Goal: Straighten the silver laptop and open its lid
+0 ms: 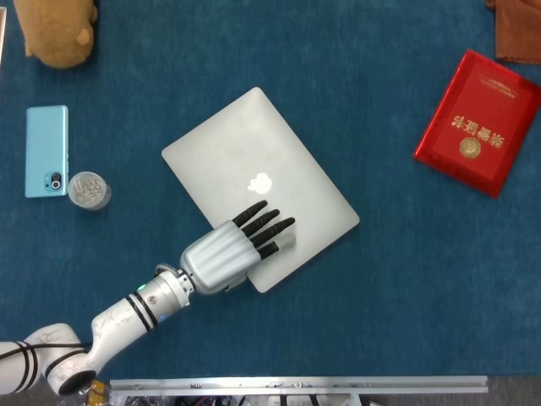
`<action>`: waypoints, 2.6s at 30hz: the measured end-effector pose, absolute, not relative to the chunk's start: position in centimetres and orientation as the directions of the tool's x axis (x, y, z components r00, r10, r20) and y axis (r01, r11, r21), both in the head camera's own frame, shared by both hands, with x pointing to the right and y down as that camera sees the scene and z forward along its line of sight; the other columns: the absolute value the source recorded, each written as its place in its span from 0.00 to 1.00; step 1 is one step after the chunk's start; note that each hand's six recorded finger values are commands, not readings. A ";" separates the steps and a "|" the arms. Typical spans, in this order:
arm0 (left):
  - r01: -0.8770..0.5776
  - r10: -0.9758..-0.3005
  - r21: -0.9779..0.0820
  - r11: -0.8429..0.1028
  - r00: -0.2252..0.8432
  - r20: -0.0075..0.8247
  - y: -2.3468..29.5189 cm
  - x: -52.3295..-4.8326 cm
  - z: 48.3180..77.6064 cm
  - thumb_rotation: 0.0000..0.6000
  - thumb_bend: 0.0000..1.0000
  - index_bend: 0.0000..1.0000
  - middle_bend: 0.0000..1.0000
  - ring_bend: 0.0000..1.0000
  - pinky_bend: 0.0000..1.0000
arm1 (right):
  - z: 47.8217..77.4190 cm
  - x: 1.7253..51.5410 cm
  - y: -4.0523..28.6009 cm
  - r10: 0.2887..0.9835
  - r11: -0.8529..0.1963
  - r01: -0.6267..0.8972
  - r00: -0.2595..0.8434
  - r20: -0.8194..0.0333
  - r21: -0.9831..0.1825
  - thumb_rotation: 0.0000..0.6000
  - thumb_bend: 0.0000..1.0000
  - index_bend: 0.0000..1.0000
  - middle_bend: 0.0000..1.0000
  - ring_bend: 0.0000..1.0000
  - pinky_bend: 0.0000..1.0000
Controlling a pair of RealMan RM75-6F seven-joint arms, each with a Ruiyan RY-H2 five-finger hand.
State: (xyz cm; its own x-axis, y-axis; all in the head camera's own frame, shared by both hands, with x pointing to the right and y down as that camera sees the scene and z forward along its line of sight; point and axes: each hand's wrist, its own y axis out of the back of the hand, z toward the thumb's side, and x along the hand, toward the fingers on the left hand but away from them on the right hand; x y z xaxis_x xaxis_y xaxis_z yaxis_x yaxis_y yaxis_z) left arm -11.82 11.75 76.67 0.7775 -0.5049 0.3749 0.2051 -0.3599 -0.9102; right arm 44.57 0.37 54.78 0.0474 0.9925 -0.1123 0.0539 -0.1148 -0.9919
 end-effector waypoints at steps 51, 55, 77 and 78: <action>0.237 -0.560 -0.902 -0.361 0.719 0.413 2.5 -11.0 71.2 1.00 0.27 0.20 0.13 0.04 0.00 | 53.0 43.1 0.5 0.994 -0.074 0.111 0.094 -0.064 -0.991 1.00 0.13 0.00 0.02 0.00 0.03; 0.231 -0.565 -0.899 -0.373 0.712 0.417 1.6 -10.4 71.5 1.00 0.26 0.21 0.09 0.03 0.00 | 53.0 42.9 0.5 0.993 -0.076 0.109 0.097 -0.065 -0.991 1.00 0.13 0.00 0.02 0.00 0.03; 0.273 -0.610 -0.855 -0.442 0.608 0.509 -3.9 -8.9 74.4 0.89 0.26 0.18 0.00 0.00 0.00 | 53.8 41.7 0.4 0.990 -0.097 0.083 0.108 -0.088 -0.992 1.00 0.13 0.00 0.02 0.00 0.03; 0.276 -0.613 -0.853 -0.442 0.602 0.512 -4.2 -9.1 74.6 0.89 0.26 0.18 0.00 0.00 0.00 | 53.8 41.7 0.4 0.990 -0.097 0.082 0.107 -0.088 -0.992 1.00 0.13 0.00 0.02 0.00 0.03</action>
State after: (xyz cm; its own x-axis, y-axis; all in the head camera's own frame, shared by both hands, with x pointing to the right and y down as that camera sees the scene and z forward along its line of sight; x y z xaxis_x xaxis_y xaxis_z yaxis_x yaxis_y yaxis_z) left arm -9.08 -4.18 74.55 0.6021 -0.6126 0.5120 0.2762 -0.4419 -0.8535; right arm 41.70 0.36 53.76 0.1068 0.9904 -0.0881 0.0824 -0.0971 -0.9919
